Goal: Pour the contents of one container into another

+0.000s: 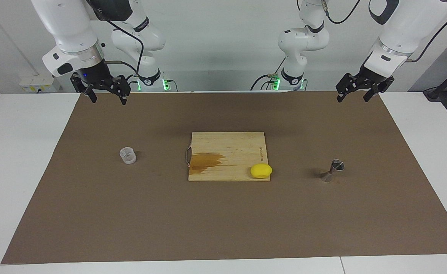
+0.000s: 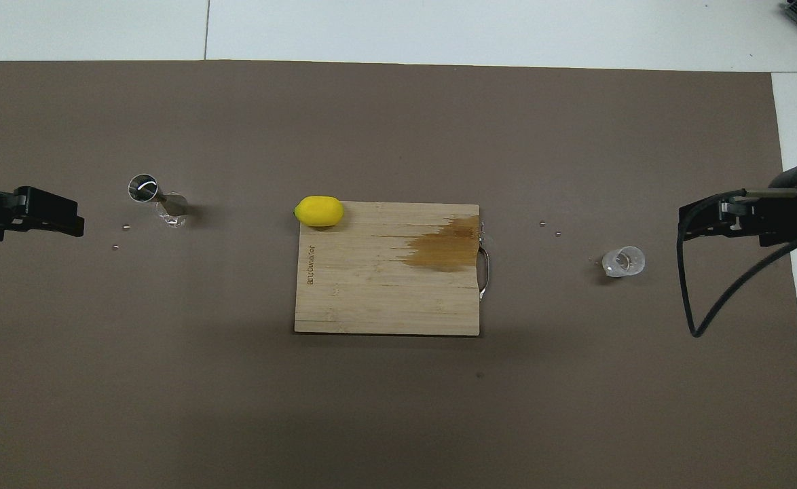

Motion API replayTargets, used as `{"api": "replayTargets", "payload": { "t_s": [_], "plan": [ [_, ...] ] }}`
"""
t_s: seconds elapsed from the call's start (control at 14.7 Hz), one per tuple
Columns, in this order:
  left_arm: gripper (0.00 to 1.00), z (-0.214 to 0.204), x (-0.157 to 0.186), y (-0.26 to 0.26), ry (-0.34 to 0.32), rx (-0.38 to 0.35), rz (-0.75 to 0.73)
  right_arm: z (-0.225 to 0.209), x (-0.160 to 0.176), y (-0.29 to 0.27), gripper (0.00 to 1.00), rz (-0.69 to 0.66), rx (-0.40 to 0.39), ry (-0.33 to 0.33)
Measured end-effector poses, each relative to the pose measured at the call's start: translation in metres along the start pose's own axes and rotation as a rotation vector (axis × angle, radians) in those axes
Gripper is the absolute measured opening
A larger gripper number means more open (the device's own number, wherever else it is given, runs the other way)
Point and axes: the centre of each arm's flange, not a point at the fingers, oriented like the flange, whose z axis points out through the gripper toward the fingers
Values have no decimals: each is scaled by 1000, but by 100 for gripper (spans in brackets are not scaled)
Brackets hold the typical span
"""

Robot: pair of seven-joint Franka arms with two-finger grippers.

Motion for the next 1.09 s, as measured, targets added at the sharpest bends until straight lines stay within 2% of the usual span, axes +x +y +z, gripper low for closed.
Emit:
{"api": "replayTargets", "payload": {
  "t_s": [0.82,0.96,1.09],
  "plan": [
    [100,1,0,6,-4,2,17,-1,0,1,100,2,0,2],
    [100,10,3,7,-29,2,20,-1,0,1,100,2,0,1],
    [100,34,12,-2,-100,-32,-9,0,-1,1,100,2,0,0]
  ]
}}
